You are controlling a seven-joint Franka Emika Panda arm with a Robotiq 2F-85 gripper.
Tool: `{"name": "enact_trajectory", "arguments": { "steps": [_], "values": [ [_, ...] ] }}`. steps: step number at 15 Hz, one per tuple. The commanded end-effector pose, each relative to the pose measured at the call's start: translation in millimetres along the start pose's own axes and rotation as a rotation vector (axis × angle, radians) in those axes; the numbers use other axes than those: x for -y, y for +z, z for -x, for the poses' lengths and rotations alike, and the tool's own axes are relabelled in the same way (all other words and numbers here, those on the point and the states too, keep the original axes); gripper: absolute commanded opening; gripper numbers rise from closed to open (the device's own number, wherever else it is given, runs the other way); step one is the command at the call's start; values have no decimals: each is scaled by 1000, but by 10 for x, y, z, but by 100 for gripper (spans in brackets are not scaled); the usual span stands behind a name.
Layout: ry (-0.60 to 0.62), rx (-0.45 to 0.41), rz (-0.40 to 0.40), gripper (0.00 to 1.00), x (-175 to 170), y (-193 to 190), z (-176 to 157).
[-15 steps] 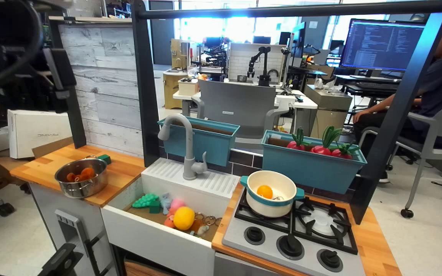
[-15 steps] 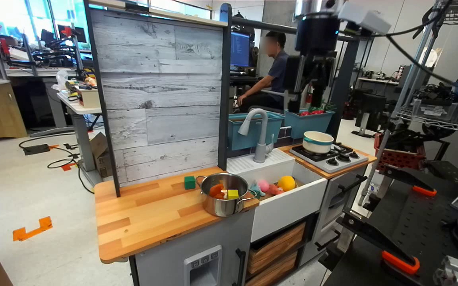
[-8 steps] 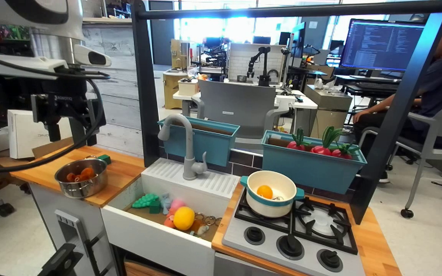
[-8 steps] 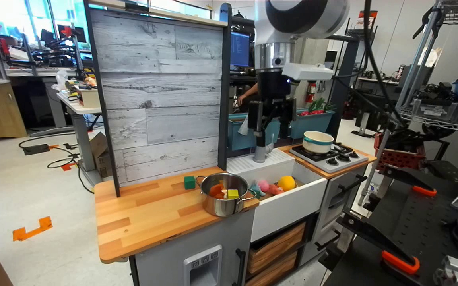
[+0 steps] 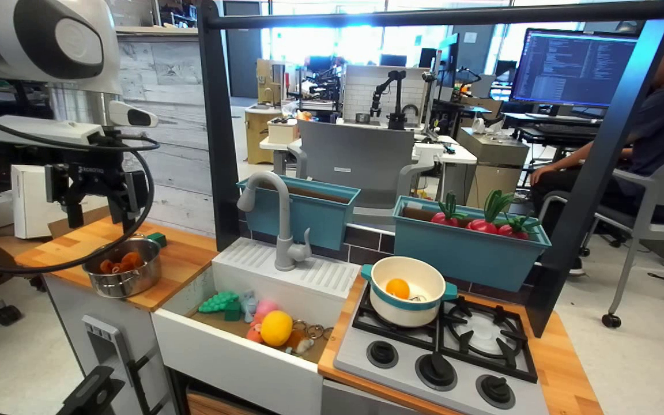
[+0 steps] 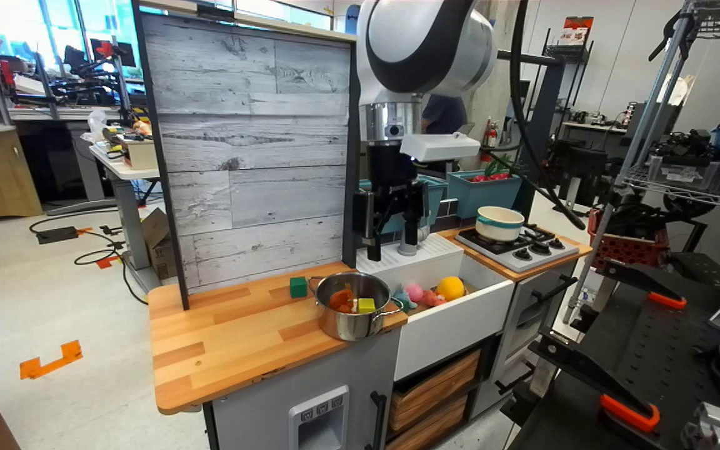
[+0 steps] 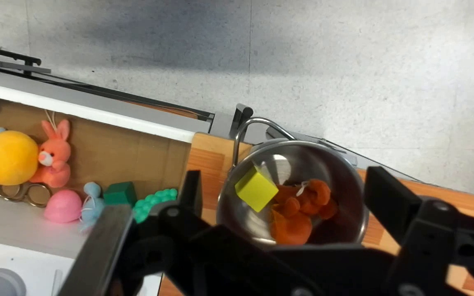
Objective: Remove the plush toy from the silver pot.
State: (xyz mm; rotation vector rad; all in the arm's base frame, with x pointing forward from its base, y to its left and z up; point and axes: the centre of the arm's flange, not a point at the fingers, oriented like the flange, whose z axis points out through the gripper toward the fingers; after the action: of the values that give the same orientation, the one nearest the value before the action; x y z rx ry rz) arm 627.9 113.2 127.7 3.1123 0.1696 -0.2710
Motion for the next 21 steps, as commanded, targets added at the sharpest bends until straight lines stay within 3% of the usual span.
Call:
{"name": "enact_trajectory", "arguments": {
  "steps": [1, 10, 21],
  "values": [
    [-14, 44, -19, 100, 73, 167, -262],
    [11, 54, -22, 100, 20, 388, -616],
    [30, 138, -8, 100, 183, 775, -1006]
  ]
}}
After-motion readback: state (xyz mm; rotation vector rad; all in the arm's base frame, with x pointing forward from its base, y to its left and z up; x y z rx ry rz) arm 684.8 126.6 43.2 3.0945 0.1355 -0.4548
